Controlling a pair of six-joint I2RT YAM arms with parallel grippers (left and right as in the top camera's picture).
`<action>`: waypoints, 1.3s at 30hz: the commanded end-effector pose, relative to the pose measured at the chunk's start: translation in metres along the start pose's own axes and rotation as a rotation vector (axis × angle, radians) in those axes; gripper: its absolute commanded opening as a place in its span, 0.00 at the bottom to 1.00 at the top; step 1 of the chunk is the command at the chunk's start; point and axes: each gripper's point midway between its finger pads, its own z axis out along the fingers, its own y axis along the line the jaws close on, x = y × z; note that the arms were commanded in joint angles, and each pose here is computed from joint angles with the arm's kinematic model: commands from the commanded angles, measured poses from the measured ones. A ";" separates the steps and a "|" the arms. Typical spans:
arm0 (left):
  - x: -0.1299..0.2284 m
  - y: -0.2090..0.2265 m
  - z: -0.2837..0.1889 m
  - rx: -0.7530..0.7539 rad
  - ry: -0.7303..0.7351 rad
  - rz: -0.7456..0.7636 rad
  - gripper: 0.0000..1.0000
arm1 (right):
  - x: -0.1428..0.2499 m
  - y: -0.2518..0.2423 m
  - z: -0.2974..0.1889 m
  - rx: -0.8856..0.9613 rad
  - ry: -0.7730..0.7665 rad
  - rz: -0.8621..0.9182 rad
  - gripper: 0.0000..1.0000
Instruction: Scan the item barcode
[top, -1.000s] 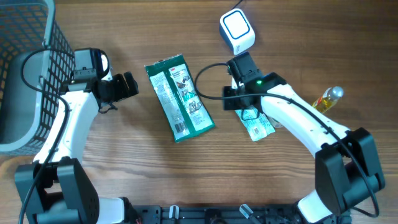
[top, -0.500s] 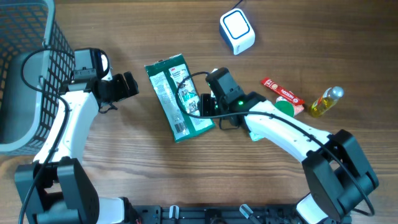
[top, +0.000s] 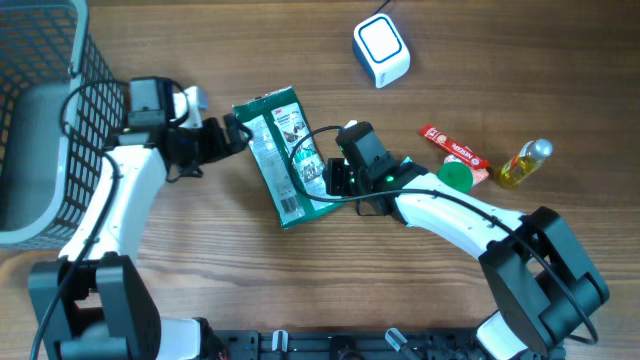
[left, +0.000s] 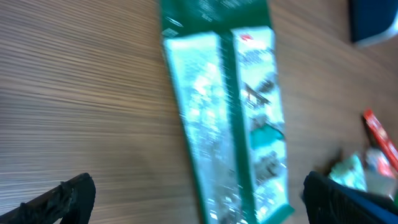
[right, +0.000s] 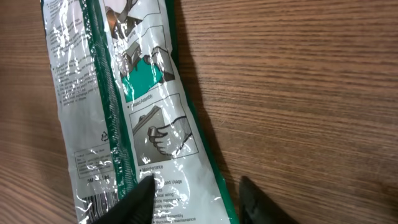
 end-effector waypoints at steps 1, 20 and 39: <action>0.025 -0.027 0.014 0.070 0.082 0.043 1.00 | -0.002 -0.010 0.002 0.032 -0.013 -0.002 0.49; 0.061 -0.025 0.060 -0.190 0.138 0.020 0.07 | 0.021 -0.028 0.009 -0.059 0.136 0.129 0.67; 0.055 -0.016 0.067 -0.232 0.112 0.011 0.13 | 0.086 0.014 0.007 -0.199 0.387 0.109 0.63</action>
